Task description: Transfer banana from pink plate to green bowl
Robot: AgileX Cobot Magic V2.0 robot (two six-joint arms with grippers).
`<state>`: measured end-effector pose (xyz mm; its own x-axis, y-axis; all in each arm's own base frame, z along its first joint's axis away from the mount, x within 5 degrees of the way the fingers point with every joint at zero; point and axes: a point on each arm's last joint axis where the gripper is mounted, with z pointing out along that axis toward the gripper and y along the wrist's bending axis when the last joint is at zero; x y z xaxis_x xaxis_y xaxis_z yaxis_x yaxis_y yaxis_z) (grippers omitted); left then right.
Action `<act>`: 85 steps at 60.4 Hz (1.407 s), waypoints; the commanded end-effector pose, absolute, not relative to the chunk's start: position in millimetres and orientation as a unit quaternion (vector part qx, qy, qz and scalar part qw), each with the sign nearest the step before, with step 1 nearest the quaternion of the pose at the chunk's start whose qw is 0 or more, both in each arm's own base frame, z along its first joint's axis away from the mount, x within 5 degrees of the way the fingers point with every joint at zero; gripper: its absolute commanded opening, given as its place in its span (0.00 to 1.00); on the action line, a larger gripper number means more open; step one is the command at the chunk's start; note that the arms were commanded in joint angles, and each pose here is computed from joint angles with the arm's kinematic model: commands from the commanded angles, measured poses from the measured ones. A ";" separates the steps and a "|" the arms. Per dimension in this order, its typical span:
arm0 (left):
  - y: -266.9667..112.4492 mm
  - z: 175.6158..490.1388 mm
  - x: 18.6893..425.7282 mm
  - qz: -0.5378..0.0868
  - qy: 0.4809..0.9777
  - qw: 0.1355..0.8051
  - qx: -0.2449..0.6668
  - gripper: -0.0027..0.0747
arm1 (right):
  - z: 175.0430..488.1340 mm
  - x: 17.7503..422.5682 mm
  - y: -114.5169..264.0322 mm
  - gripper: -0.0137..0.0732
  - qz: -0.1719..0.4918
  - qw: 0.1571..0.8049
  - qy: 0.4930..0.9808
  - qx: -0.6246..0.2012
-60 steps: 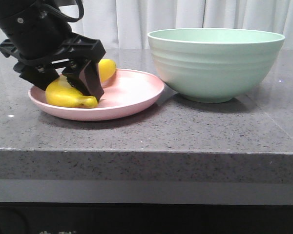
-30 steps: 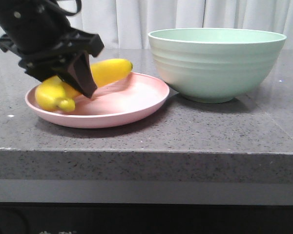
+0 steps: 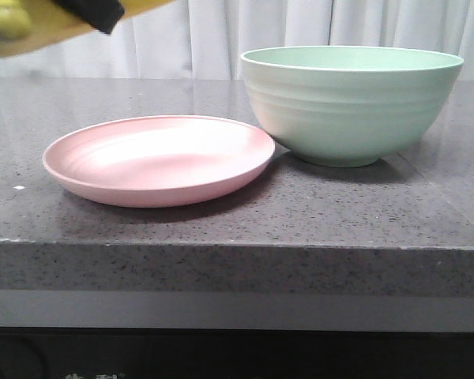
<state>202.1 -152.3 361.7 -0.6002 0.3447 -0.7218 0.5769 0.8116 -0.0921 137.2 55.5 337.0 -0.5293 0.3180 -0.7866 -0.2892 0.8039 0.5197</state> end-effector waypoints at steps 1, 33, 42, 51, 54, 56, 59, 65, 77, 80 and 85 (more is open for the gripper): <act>-155.0 384.6 188.0 -0.191 0.849 0.412 0.270 0.18 | 358.9 154.7 70.7 0.91 0.382 0.482 0.788 0.005; -169.5 391.0 175.4 -0.218 0.824 0.430 0.297 0.18 | 354.3 243.3 137.6 0.91 0.639 0.302 0.707 -0.012; -169.6 391.1 175.5 -0.218 0.824 0.431 0.297 0.18 | 349.9 256.2 157.8 0.91 0.649 0.274 0.709 -0.030; -169.9 390.7 175.9 -0.218 0.824 0.431 0.297 0.18 | 351.3 259.9 180.1 0.91 0.655 0.256 0.709 -0.051; -169.9 390.7 175.9 -0.218 0.824 0.431 0.297 0.18 | 349.8 261.7 184.6 0.89 0.655 0.252 0.710 -0.053; -169.9 390.7 175.9 -0.218 0.824 0.431 0.297 0.18 | 348.8 262.9 186.4 0.86 0.655 0.250 0.711 -0.052; -169.9 390.7 175.9 -0.218 0.824 0.431 0.297 0.18 | 347.0 264.6 187.5 0.81 0.654 0.250 0.713 -0.050; -169.9 390.7 175.9 -0.218 0.824 0.431 0.297 0.18 | 344.7 266.8 188.0 0.63 0.651 0.249 0.715 -0.046; -170.0 390.9 176.0 -0.218 0.823 0.431 0.297 0.22 | 344.4 267.3 187.9 0.31 0.649 0.251 0.716 -0.044; -170.1 391.0 176.1 -0.219 0.823 0.432 0.296 0.29 | 344.4 267.3 187.9 0.27 0.649 0.251 0.716 -0.044; -170.1 391.3 176.2 -0.219 0.822 0.434 0.296 0.42 | 344.2 267.7 187.7 0.27 0.648 0.252 0.717 -0.043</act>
